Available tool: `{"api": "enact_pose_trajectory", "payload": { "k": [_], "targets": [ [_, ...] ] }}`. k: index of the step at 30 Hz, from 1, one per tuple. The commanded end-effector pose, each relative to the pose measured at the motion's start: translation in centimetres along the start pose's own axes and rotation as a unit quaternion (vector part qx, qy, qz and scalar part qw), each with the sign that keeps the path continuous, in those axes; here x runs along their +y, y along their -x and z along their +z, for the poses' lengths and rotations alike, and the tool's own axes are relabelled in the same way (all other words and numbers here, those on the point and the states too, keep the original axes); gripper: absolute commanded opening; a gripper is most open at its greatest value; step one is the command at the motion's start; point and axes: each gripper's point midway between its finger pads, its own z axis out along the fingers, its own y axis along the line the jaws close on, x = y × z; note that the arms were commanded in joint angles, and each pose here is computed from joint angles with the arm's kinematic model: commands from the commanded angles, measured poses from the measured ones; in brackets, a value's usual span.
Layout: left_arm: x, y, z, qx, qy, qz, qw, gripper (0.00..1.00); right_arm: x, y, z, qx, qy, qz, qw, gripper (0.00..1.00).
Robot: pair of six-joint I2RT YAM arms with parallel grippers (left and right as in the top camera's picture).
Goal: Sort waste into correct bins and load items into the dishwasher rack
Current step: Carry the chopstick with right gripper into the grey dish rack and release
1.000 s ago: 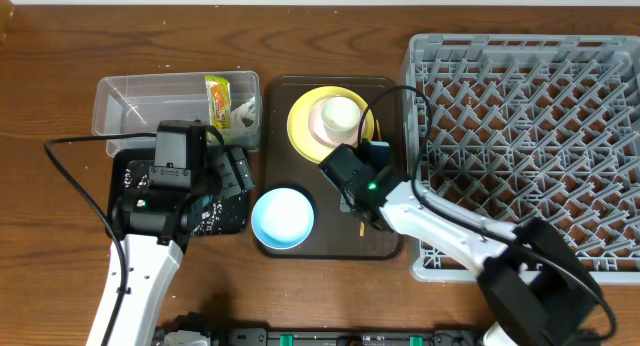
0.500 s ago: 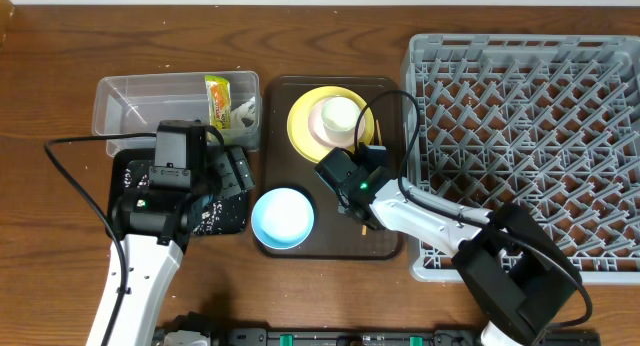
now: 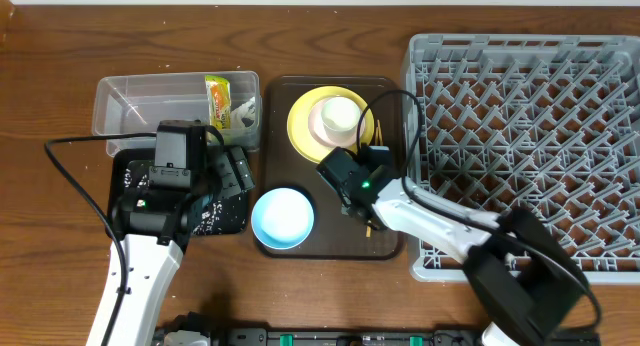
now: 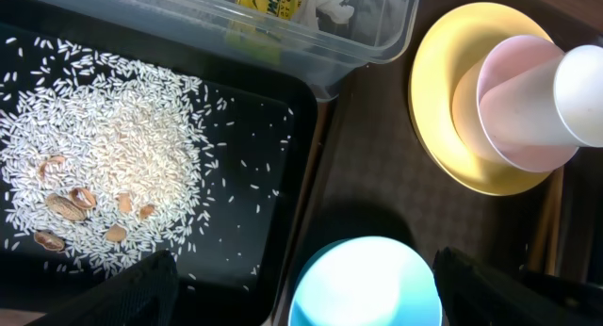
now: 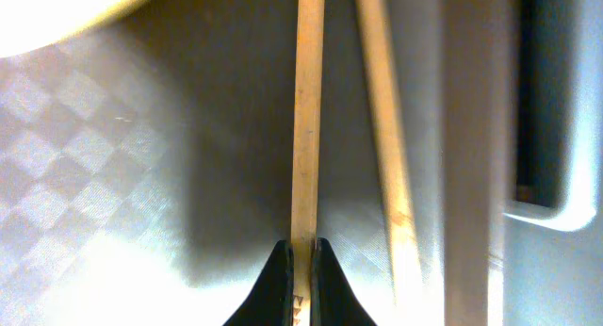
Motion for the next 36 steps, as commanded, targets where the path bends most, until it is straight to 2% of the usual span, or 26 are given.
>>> {"api": "enact_pose_trajectory", "payload": {
  "k": [1,6,14,36],
  "targets": [
    [0.0,0.6,-0.5,-0.011,0.001,0.0,1.0,0.89,0.0,2.9,-4.0,-0.052,0.028,0.015,0.998,0.01],
    [0.0,0.6,-0.5,-0.01,0.001,0.0,1.0,0.89,-0.1,4.3,-7.4,-0.086,0.058,-0.022,0.994,0.01],
    [0.0,0.6,-0.5,-0.01,0.001,0.0,1.0,0.89,-3.7,6.1,-10.2,-0.118,0.034,-0.032,0.992,0.01],
    [0.0,0.6,-0.5,-0.011,0.001,0.0,1.0,0.89,-14.2,9.1,-8.3,-0.074,-0.074,-0.101,0.989,0.01]
  ]
}}
